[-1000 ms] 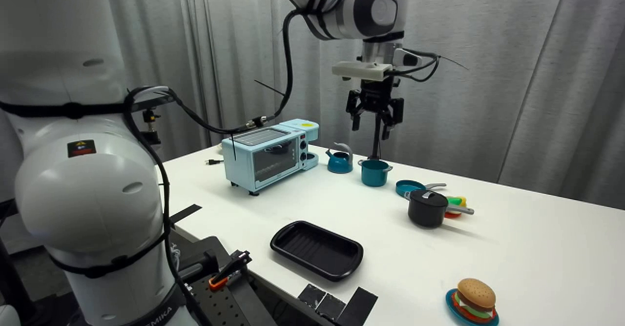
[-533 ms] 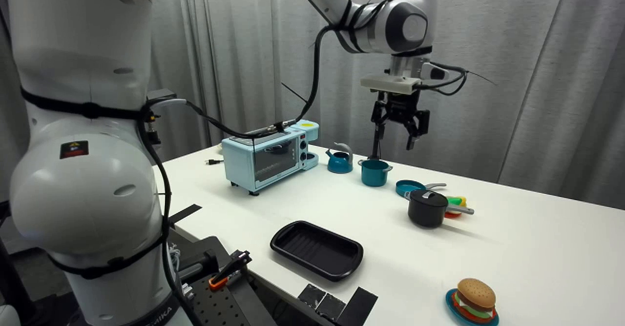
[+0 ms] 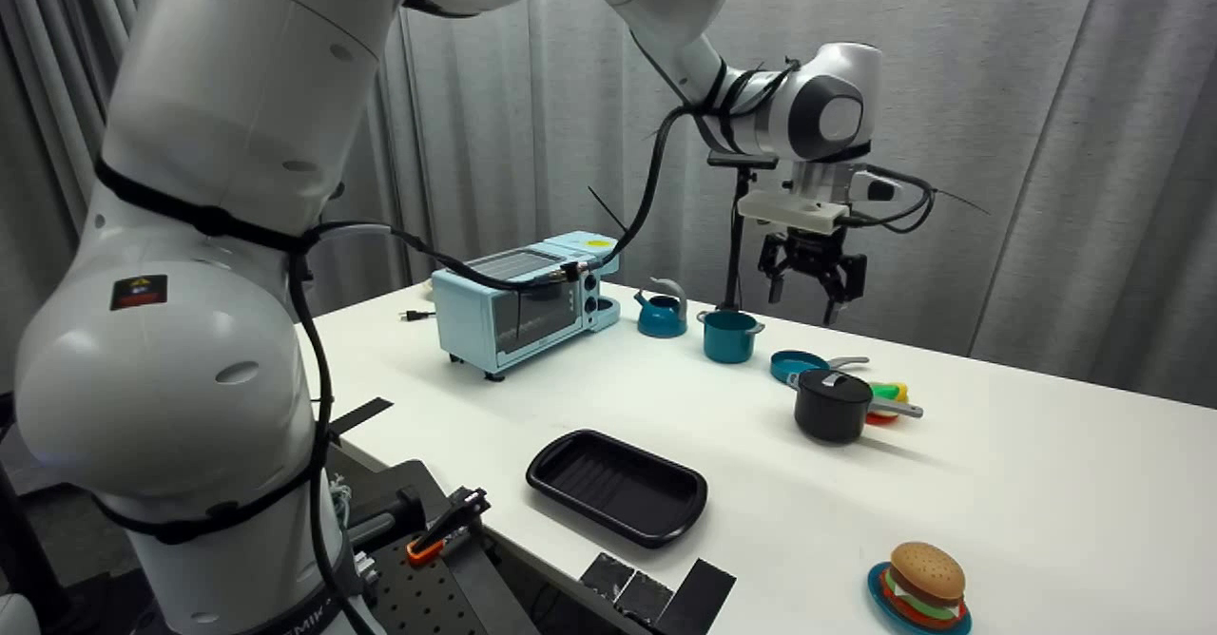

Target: Take the lid off the black pot and put it on the table

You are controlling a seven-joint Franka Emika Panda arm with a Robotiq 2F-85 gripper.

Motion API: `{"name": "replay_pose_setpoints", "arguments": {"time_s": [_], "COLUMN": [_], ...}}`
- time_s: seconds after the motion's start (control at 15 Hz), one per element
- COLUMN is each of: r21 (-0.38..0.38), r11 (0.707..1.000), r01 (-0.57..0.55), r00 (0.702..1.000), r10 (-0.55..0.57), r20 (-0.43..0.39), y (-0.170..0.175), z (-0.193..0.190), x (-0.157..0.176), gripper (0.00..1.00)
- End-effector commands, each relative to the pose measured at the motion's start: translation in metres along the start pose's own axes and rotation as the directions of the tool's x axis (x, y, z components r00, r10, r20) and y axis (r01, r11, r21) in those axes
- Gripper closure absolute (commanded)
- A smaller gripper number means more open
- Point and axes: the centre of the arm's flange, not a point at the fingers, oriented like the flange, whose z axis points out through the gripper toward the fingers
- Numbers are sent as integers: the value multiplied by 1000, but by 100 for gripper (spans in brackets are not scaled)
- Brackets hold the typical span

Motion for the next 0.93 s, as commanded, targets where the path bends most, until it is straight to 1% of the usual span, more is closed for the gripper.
{"name": "replay_pose_setpoints", "arguments": {"time_s": [0.0,0.33,0.6,0.87], "r21": [-17,-10,-13,-20], "r11": [1000,999,999,998], "r01": [-23,-33,-45,-60], "r00": [998,994,993,992], "r10": [22,32,43,57], "r20": [-61,-108,-114,-110], "y": [4,3,5,-5], "z": [14,41,66,92], "x": [36,56,70,80], "gripper": [0,0,0,0]}}
